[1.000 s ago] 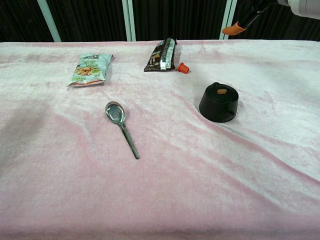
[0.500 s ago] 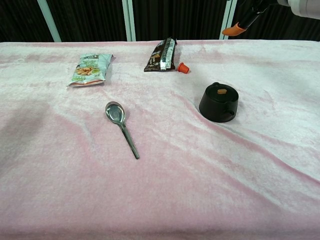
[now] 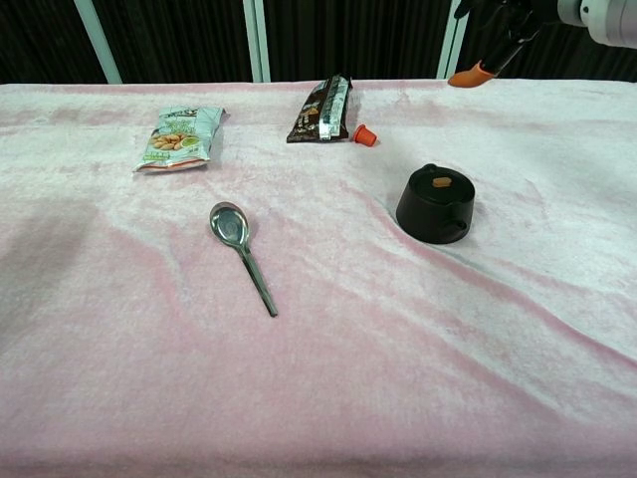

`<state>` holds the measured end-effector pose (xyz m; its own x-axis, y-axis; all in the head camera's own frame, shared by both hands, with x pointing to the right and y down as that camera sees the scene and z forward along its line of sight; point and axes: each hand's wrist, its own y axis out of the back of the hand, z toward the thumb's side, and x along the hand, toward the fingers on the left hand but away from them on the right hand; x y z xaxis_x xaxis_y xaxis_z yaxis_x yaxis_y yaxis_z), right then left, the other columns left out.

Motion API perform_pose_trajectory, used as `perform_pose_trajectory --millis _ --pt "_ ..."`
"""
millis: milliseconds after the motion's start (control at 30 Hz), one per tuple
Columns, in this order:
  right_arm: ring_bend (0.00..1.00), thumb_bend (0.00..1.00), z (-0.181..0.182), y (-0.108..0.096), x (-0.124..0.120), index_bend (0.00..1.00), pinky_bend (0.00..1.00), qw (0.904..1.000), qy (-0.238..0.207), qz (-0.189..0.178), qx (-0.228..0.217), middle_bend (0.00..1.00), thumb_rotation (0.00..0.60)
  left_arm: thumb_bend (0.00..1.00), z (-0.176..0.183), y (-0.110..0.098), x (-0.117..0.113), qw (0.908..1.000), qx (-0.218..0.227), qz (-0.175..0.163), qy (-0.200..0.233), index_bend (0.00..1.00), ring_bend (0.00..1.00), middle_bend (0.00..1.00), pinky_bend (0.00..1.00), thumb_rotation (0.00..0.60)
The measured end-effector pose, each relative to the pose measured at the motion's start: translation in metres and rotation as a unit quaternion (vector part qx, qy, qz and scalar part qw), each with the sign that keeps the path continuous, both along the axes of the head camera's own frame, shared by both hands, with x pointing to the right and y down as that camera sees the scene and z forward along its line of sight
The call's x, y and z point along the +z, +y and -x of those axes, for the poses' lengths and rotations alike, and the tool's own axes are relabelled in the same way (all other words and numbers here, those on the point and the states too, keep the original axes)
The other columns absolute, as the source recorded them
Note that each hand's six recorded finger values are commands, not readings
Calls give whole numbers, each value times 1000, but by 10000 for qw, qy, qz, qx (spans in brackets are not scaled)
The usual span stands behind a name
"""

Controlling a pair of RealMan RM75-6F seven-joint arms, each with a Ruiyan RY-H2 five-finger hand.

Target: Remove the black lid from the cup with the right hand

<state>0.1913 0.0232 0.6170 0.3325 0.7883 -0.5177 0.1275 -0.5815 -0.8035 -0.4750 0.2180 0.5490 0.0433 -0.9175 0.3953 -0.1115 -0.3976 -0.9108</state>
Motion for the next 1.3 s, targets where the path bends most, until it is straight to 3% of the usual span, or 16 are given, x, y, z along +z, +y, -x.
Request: perform_pose_trajectory --millis 200,467,833,1300 --pt "141 173 -5 27 13 252 185 9986 290 427 -64 0 600 424 0 0 0 10000 -26 44 -7 175 0 5 18 600" --pt "141 232 2 45 34 325 185 9972 404 629 -98 0 600 424 1 0 1 10000 -54 62 -47 176 0 4 18 600" --pt "141 233 3 45 60 421 185 9953 566 789 7 0 600 424 1 -2 1 9999 -72 66 -59 175 0 4 18 600" --pt "141 233 -3 47 75 492 185 9934 598 971 150 0 600 424 1 -4 1 9999 -106 65 -54 175 0 4 18 600"
